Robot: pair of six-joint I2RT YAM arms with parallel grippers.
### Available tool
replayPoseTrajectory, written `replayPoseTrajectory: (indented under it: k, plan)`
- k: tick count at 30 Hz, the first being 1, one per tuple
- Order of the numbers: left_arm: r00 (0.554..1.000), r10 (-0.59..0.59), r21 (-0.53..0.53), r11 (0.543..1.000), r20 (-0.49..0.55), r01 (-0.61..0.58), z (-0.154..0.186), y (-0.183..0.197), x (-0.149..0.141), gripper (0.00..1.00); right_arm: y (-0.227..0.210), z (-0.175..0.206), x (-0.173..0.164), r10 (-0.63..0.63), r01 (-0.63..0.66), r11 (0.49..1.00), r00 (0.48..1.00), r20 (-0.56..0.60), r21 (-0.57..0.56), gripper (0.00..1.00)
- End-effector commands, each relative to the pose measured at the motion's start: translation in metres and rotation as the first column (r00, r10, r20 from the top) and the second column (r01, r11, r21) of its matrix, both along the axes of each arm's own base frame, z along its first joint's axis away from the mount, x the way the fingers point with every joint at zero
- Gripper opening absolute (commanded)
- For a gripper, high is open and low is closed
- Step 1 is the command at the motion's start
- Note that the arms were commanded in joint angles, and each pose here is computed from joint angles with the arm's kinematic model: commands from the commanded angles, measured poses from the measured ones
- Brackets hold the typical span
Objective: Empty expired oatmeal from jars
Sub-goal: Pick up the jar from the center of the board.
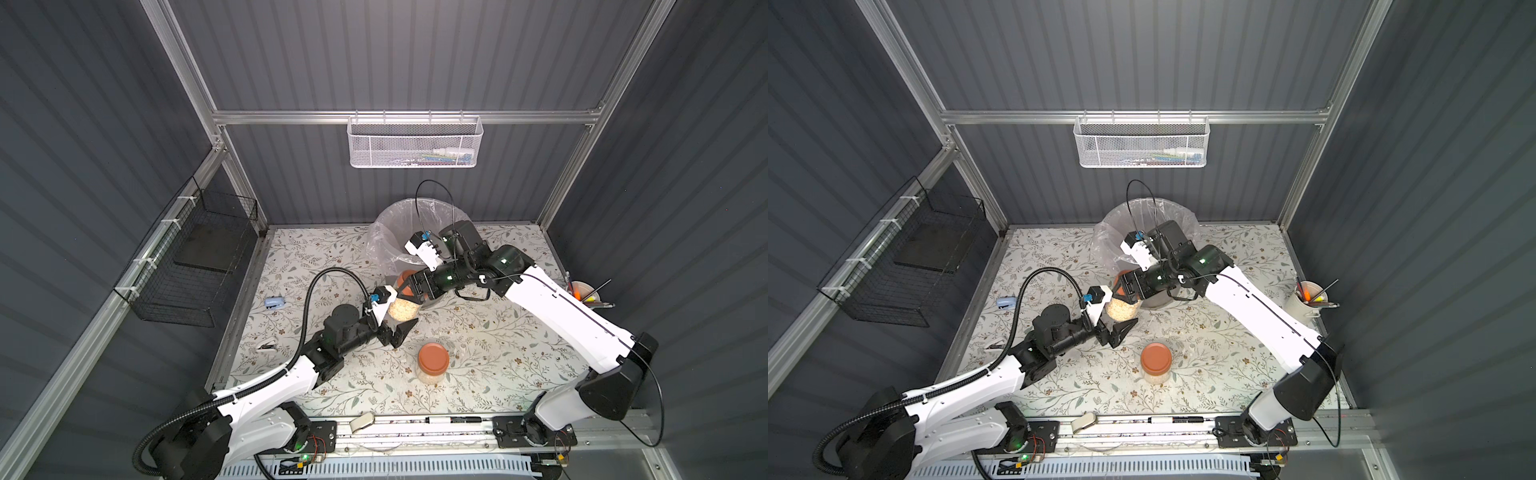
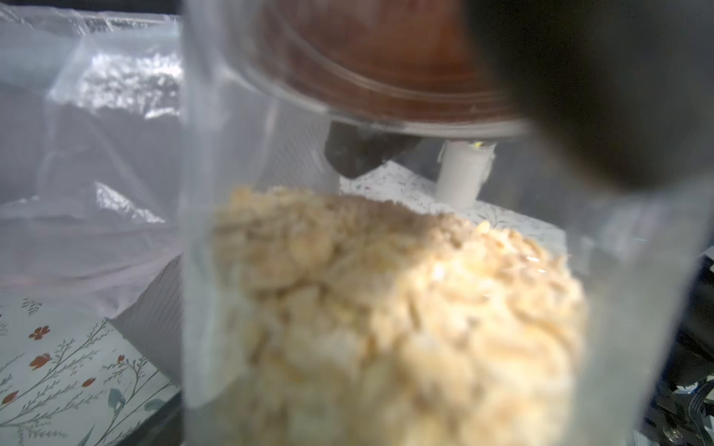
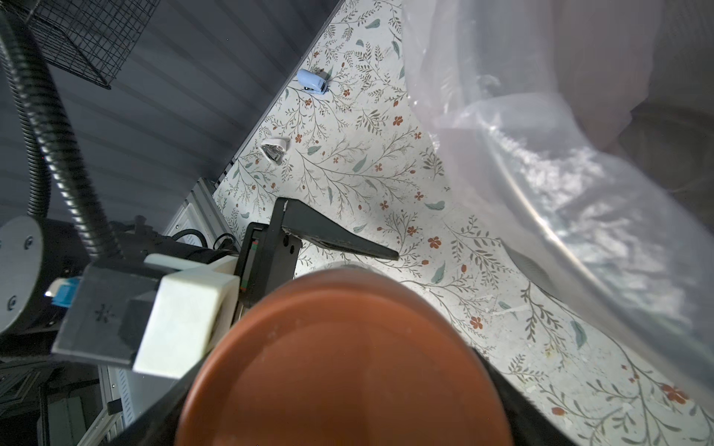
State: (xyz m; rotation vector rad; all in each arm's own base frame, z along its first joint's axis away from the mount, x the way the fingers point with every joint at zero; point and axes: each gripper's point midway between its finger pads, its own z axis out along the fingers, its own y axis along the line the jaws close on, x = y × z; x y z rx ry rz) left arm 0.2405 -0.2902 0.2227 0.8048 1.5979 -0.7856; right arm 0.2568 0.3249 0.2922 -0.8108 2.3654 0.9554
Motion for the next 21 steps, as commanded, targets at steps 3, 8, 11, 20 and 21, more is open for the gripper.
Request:
replayPoseTrajectory:
  k: [3, 8, 11, 20, 21]
  plan:
    - [0.996, -0.029, -0.063, 0.997, 0.087, 0.034, 0.038, -0.009, 0.001, 0.97, 0.009, 0.03, -0.005, 0.029, -0.034, 0.993, 0.999, 0.04, 0.111, 0.57]
    - [0.995, -0.048, -0.064, 0.997, 0.092, 0.054, 0.043, -0.014, 0.002, 0.89, 0.008, 0.033, -0.007, 0.03, -0.035, 0.992, 0.999, 0.041, 0.117, 0.57]
    - [0.995, -0.045, -0.06, 0.997, 0.091, 0.051, 0.042, -0.015, 0.004, 0.85, 0.006, 0.032, -0.007, 0.026, -0.031, 0.993, 0.999, 0.04, 0.113, 0.57]
    - [0.994, -0.024, -0.058, 0.998, 0.107, 0.031, 0.053, -0.011, 0.008, 0.5, 0.005, 0.035, -0.006, 0.023, -0.028, 0.994, 0.999, 0.048, 0.108, 0.57]
    - [0.994, -0.02, -0.061, 0.998, 0.11, 0.027, 0.055, -0.01, 0.008, 0.45, 0.005, 0.035, -0.006, 0.023, -0.028, 0.994, 0.999, 0.048, 0.108, 0.57]
